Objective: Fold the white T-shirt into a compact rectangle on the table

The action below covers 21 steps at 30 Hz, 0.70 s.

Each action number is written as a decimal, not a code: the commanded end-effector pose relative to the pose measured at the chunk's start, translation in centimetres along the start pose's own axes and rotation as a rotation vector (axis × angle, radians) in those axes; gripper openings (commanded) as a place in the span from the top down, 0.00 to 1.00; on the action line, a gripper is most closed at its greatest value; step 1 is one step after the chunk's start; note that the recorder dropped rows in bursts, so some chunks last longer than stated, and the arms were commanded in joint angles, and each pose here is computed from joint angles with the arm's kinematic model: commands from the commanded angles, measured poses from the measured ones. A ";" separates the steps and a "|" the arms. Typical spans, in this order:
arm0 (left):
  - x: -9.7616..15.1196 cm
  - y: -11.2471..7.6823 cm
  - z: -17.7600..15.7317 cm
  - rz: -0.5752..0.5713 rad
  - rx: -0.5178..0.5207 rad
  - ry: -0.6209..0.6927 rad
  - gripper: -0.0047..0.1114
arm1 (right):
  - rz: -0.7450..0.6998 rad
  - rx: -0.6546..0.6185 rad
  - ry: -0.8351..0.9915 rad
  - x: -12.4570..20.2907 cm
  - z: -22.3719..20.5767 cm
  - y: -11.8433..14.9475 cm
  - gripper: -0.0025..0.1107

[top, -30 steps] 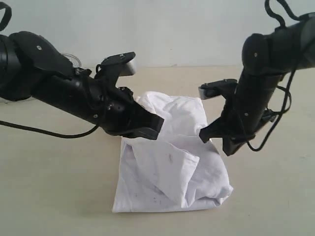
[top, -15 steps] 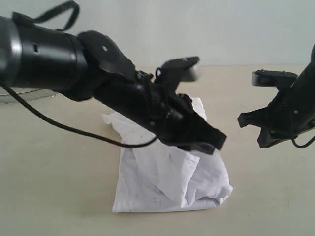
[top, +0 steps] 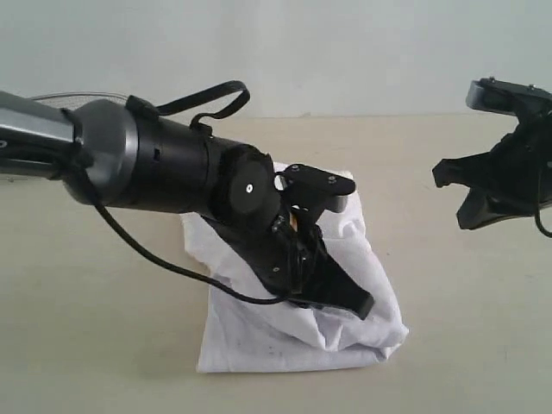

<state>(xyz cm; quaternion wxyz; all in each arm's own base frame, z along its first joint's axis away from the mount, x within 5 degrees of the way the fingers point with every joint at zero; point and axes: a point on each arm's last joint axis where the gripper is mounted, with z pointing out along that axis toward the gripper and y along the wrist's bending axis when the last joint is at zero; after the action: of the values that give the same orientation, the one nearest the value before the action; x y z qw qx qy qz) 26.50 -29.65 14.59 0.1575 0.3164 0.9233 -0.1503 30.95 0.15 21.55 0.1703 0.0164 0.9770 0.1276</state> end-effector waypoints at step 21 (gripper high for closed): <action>5.7 5.6 -16.6 -0.147 -0.522 -0.061 0.92 | -0.416 -0.164 0.082 3.3 9.0 13.3 0.98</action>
<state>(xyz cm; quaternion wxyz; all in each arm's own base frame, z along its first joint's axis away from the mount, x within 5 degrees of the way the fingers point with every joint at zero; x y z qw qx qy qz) 22.58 -18.23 24.86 0.2358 0.2300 0.9436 0.0340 30.72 14.13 15.96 0.1405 -0.1843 0.9588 0.1644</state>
